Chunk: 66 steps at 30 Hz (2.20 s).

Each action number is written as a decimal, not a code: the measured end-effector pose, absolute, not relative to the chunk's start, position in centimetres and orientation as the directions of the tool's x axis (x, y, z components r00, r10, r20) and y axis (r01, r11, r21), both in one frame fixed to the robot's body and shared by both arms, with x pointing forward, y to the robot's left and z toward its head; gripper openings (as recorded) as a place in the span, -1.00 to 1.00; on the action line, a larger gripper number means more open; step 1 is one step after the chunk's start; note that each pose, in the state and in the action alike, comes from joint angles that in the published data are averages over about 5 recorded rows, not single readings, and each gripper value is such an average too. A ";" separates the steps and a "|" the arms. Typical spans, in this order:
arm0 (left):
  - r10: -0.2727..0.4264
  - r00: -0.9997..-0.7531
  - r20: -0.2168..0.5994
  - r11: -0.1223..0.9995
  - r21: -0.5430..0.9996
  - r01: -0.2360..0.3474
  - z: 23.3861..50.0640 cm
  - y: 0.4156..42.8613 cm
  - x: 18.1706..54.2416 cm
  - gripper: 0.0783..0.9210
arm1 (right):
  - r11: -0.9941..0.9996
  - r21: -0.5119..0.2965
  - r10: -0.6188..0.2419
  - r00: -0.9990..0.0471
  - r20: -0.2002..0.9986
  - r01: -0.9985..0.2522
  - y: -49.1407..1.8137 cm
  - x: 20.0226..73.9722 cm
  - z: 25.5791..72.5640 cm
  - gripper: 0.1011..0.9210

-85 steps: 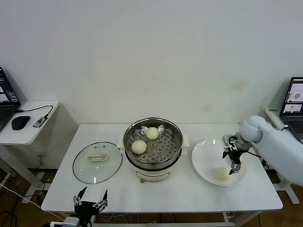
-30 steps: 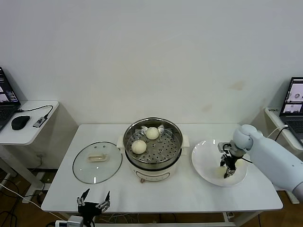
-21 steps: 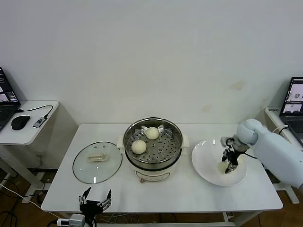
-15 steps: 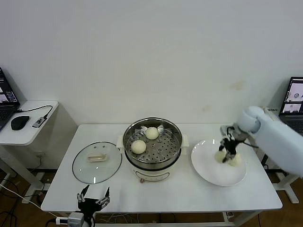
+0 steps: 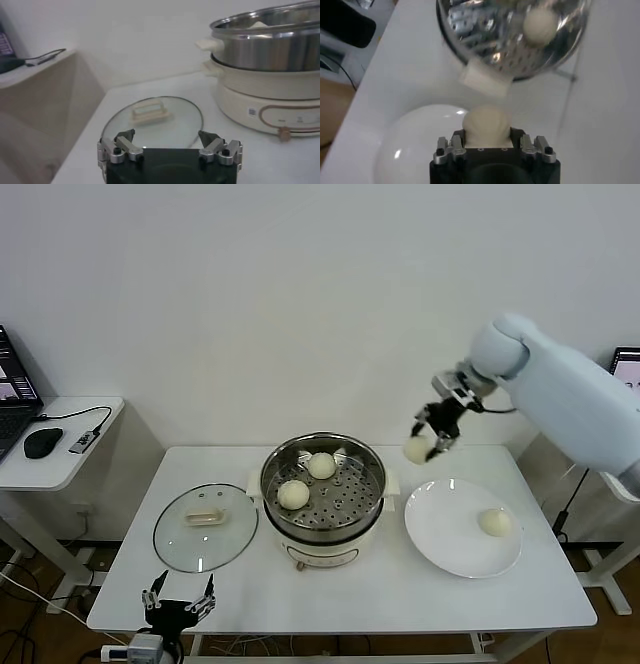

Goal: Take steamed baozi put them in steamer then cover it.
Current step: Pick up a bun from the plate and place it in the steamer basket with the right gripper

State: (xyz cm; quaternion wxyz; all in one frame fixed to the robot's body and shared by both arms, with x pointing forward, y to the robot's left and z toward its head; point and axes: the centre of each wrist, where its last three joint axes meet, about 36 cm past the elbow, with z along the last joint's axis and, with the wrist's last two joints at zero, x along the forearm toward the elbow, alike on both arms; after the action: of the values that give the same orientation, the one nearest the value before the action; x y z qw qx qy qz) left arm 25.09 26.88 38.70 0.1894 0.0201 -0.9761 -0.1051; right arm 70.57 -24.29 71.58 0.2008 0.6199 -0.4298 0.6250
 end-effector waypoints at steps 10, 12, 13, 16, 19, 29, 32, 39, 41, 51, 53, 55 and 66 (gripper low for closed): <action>-0.077 -0.934 0.349 0.978 0.211 -0.002 39.6 26.0 24.4 0.77 | -0.816 -0.322 -0.308 -0.111 0.945 -0.480 -16.0 70.8 72.2 0.14; -0.078 -0.935 0.346 0.978 0.209 -0.004 39.8 25.9 24.3 0.77 | -0.853 -0.319 -0.304 -0.102 0.947 -0.412 -14.5 70.6 71.9 0.14; -0.078 -0.936 0.344 0.978 0.209 -0.005 39.9 25.9 24.2 0.77 | -0.870 -0.316 -0.302 -0.098 0.948 -0.379 -13.8 70.6 71.7 0.14; -0.080 -0.938 0.339 0.978 0.208 -0.008 40.3 25.8 24.0 0.77 | -0.911 -0.304 -0.291 -0.088 0.953 -0.279 -11.7 70.2 70.9 0.14; -0.081 -0.941 0.328 0.978 0.208 -0.011 40.8 25.8 24.0 0.77 | -0.941 -0.283 -0.273 -0.076 0.959 -0.188 -9.8 69.7 69.7 0.14; -0.079 -0.947 0.312 0.978 0.206 -0.014 41.7 25.9 23.9 0.77 | -0.979 -0.203 -0.203 -0.036 0.978 0.005 -5.8 67.9 64.7 0.14; -0.080 -0.947 0.311 0.979 0.205 -0.015 41.7 25.8 24.0 0.77 | -0.981 -0.190 -0.191 -0.030 0.981 0.040 -5.2 67.5 63.5 0.14; -0.076 -0.948 0.309 0.979 0.202 -0.013 41.7 25.8 24.1 0.77 | -0.982 -0.166 -0.168 -0.021 0.986 0.088 -4.2 66.8 61.3 0.14; -0.075 -0.948 0.308 0.979 0.202 -0.012 41.7 25.8 24.1 0.77 | -0.982 -0.160 -0.162 -0.018 0.987 0.098 -4.1 66.6 60.8 0.14; -0.072 -0.947 0.314 0.980 0.198 -0.009 41.5 25.7 24.1 0.77 | -0.977 -0.152 -0.154 -0.003 0.988 0.148 -3.1 65.4 59.8 0.14; -0.071 -0.947 0.315 0.980 0.197 -0.008 41.5 25.7 24.1 0.77 | -0.976 -0.152 -0.154 0.001 0.988 0.156 -2.9 65.2 59.7 0.14; -0.071 -0.947 0.314 0.980 0.197 -0.008 41.5 25.7 24.1 0.77 | -0.975 -0.152 -0.153 0.006 0.988 0.163 -2.7 65.1 59.6 0.14; -0.072 -0.946 0.316 0.981 0.192 -0.011 41.4 25.8 24.1 0.77 | -0.971 -0.156 -0.153 0.030 0.988 0.180 -2.1 64.5 59.1 0.20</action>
State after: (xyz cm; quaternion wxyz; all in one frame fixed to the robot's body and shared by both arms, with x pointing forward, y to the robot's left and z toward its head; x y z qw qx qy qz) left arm 24.13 25.76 41.43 0.1630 0.0212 -0.9819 -0.0941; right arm 64.52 -2.12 59.11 -0.1194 0.7078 0.0096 0.6962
